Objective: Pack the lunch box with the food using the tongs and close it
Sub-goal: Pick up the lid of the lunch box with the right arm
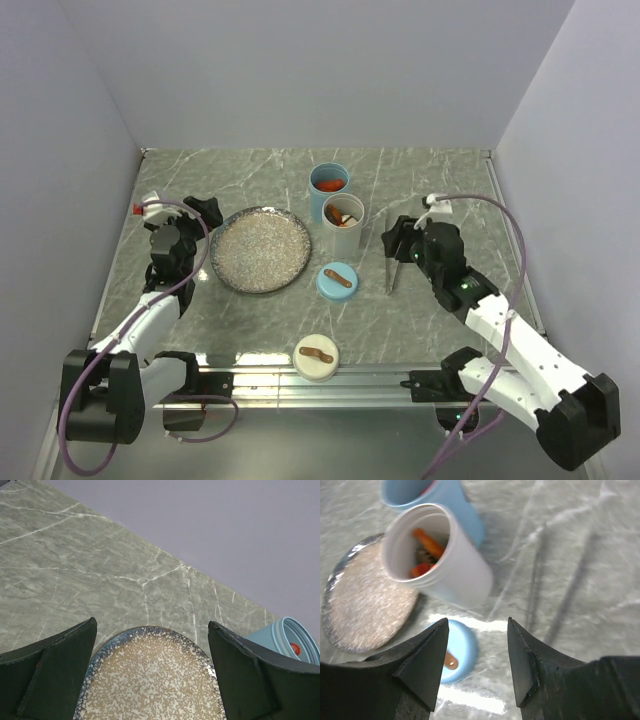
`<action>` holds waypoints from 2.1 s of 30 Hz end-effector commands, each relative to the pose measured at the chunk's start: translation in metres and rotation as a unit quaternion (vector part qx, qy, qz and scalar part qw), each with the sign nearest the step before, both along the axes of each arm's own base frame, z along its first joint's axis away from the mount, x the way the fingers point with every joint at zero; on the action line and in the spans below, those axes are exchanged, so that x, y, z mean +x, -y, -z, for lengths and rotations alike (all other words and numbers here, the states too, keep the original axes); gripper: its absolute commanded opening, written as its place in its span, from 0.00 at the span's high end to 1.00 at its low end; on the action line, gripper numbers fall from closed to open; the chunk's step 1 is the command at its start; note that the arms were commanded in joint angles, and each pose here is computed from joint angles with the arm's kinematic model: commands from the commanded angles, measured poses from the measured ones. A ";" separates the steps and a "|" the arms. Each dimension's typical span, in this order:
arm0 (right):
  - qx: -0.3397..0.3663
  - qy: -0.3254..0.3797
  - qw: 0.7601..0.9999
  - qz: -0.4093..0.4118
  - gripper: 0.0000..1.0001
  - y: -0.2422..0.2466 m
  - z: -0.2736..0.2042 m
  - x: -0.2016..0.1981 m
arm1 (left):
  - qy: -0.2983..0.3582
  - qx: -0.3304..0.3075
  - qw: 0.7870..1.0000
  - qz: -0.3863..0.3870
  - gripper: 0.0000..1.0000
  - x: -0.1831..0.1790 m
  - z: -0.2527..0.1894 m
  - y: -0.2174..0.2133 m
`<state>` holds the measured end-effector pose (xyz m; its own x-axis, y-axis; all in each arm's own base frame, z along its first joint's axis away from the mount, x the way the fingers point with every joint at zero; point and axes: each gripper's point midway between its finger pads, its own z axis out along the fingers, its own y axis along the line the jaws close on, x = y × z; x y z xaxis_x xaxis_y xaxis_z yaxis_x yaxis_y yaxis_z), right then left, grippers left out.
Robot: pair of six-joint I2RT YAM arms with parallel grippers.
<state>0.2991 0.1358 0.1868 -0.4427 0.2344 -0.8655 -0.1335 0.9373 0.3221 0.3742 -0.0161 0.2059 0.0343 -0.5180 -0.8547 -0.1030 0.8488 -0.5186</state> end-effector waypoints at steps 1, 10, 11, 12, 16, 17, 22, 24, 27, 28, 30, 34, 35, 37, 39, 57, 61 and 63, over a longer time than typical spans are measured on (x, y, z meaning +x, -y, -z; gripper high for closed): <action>-0.007 0.018 0.995 -0.098 0.42 -0.043 0.009 -0.016 | 0.039 -0.008 0.999 0.014 0.00 -0.004 -0.022 0.004; -0.120 -0.022 0.964 -0.234 0.47 -0.136 0.080 -0.029 | 0.048 -0.007 0.998 0.029 0.01 -0.010 -0.024 0.009; -0.125 -0.021 0.964 -0.235 0.47 -0.139 0.080 -0.027 | 0.046 -0.007 0.998 0.029 0.01 -0.010 -0.023 0.009; -0.131 -0.028 0.962 -0.237 0.48 -0.141 0.088 -0.025 | 0.047 -0.009 0.998 0.029 0.00 -0.010 -0.023 0.010; -0.132 -0.020 0.959 -0.248 0.48 -0.148 0.092 -0.022 | 0.042 -0.008 0.999 0.029 0.01 -0.007 -0.020 0.009; -0.134 -0.019 0.959 -0.250 0.48 -0.148 0.093 -0.022 | 0.042 -0.007 0.999 0.029 0.01 -0.007 -0.020 0.009; -0.146 -0.022 0.955 -0.258 0.48 -0.155 0.101 -0.016 | 0.038 -0.006 0.999 0.032 0.01 -0.005 -0.018 0.010; -0.157 -0.032 0.953 -0.256 0.48 -0.155 0.110 -0.013 | 0.039 -0.007 0.999 0.032 0.01 -0.005 -0.018 0.011; -0.167 -0.045 0.951 -0.255 0.48 -0.157 0.120 -0.010 | 0.042 -0.007 0.999 0.032 0.01 -0.006 -0.019 0.010; -0.170 -0.048 0.951 -0.253 0.49 -0.156 0.121 -0.009 | 0.044 -0.007 0.999 0.031 0.01 -0.007 -0.021 0.010; -0.176 -0.056 0.951 -0.248 0.49 -0.154 0.126 -0.009 | 0.045 -0.007 0.999 0.030 0.01 -0.008 -0.021 0.010; -0.185 -0.067 0.952 -0.233 0.50 -0.146 0.130 -0.010 | 0.045 -0.007 0.998 0.031 0.01 -0.008 -0.020 0.010; -0.183 -0.068 0.954 -0.230 0.50 -0.146 0.130 -0.010 | 0.045 -0.007 0.998 0.031 0.01 -0.008 -0.020 0.010; -0.185 -0.072 0.954 -0.227 0.50 -0.142 0.132 -0.012 | 0.046 -0.007 0.998 0.030 0.00 -0.007 -0.021 0.010; -0.183 -0.075 0.955 -0.222 0.53 -0.141 0.133 -0.013 | 0.045 -0.008 0.999 0.030 0.01 -0.008 -0.020 0.010; -0.176 -0.068 0.979 -0.080 0.98 -0.063 0.045 -0.040 | 0.043 -0.008 0.999 0.032 0.01 -0.007 -0.020 0.010; -0.175 -0.018 0.984 -0.017 0.98 -0.039 -0.010 -0.026 | 0.043 -0.009 0.999 0.032 0.01 -0.007 -0.021 0.010; -0.143 0.030 0.989 -0.018 0.97 -0.040 -0.051 -0.017 | 0.040 -0.008 0.999 0.030 0.01 -0.006 -0.019 0.010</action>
